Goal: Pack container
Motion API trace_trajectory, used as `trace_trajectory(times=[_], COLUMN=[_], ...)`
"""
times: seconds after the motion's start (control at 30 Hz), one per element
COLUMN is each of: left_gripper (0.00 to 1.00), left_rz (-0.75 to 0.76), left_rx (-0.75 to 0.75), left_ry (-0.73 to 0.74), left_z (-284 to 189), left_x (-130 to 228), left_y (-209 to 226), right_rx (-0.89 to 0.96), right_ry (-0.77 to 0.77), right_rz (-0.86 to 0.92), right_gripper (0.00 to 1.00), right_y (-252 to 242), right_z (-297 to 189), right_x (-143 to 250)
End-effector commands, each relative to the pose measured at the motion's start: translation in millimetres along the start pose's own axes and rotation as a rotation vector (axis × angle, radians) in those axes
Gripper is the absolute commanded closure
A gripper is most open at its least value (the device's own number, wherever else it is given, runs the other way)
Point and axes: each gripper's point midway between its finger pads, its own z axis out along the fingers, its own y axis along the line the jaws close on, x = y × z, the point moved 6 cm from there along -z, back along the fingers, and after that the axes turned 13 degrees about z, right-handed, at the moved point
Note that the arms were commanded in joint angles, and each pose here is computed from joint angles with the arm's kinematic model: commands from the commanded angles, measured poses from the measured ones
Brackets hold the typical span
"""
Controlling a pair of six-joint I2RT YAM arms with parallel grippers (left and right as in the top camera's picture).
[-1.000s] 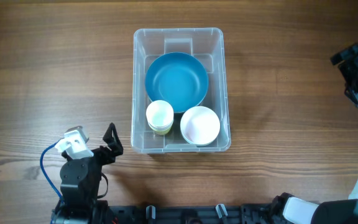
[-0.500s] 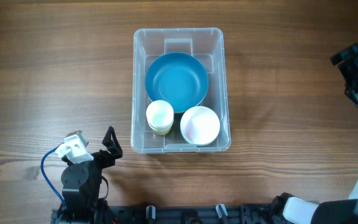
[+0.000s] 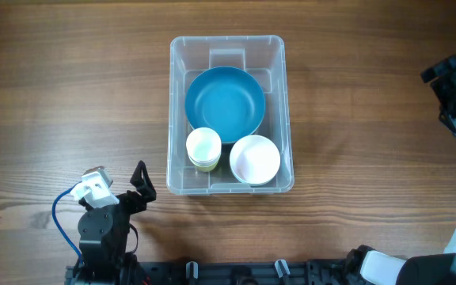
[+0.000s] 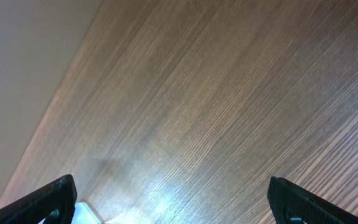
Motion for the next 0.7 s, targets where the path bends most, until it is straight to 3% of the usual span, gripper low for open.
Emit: trace_trajectory(times=[0.0, 0.17, 0.37, 0.6, 0.67], left_gripper=[0.0, 0.0, 0.0, 0.0, 0.0], left_rz=[0.013, 0.013, 0.013, 0.013, 0.013], left_rx=[0.009, 0.009, 0.009, 0.009, 0.009], left_ry=[0.001, 0.001, 0.001, 0.001, 0.001], left_z=[0.7, 0.7, 0.7, 0.7, 0.7], left_x=[1.7, 1.7, 1.7, 1.7, 1.7], left_y=[-0.4, -0.4, -0.4, -0.4, -0.4], right_rx=[-0.001, -0.123, -0.358, -0.473, -0.578], right_ry=[0.007, -0.036, -0.009, -0.109, -0.181], right_rz=[0.009, -0.059, -0.237, -0.313, -0.457], right_gripper=[0.0, 0.0, 0.0, 0.0, 0.0], right_y=[-0.8, 20.4, 42.9, 1.7, -10.5], right_z=[1.1, -42.6, -106.4, -113.5, -105.8], right_x=[2.0, 20.1, 86.4, 120.7, 132.7])
